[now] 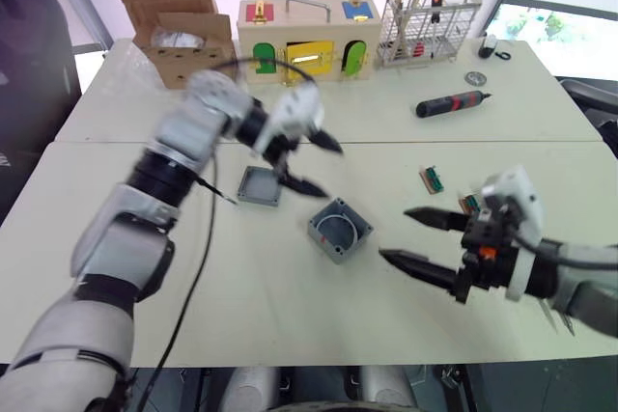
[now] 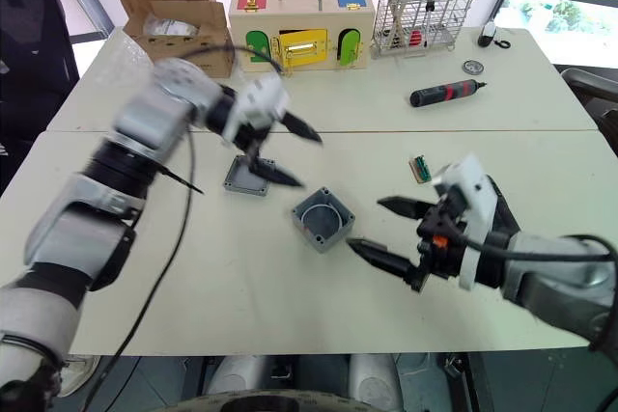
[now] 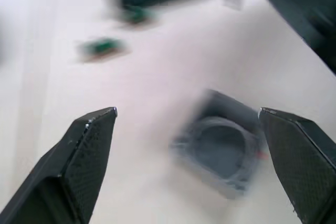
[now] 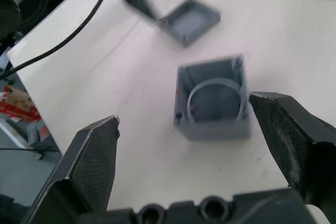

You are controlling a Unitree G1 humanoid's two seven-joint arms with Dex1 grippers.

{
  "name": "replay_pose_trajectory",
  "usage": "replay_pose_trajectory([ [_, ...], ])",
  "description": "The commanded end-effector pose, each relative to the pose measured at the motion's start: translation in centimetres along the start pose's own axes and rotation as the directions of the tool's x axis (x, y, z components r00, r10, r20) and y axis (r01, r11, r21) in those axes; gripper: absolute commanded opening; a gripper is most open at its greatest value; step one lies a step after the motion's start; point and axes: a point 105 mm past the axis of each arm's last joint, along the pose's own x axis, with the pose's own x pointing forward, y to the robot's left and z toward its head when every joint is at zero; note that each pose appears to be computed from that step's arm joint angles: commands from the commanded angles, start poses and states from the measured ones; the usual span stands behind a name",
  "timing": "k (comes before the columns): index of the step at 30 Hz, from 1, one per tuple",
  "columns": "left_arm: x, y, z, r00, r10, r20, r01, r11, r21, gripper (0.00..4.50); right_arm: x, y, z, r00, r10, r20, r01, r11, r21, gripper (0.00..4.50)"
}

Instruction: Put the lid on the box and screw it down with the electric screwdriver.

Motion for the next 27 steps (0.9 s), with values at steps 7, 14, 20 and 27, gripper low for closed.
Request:
replay_pose_trajectory([
  [7, -6.0, 3.7, -5.1, 0.698, 0.61, -0.375, -0.716, 0.577, -0.393, 4.44, 2.1, -1.2, 2.6, 0.992, 0.118, 0.046, -0.113, 0.989, -0.099, 4.5],
  [14, -7.2, 0.1, -10.2, 0.593, 0.524, -0.612, -0.805, 0.36, -0.472, 4.44, 4.0, -1.4, 2.0, 0.983, 0.181, 0.018, -0.176, 0.974, -0.143, 4.5],
  [20, -6.0, -0.6, -11.9, 0.582, 0.477, -0.659, -0.813, 0.36, -0.458, 4.44, 4.1, -1.3, 1.9, 0.98, 0.2, 0.015, -0.196, 0.97, -0.145, 4.5],
  [27, -5.3, -1.0, -13.5, 0.562, 0.414, -0.716, -0.821, 0.382, -0.423, 4.44, 4.0, -1.3, 1.6, 0.983, 0.181, 0.027, -0.176, 0.975, -0.134, 4.5],
])
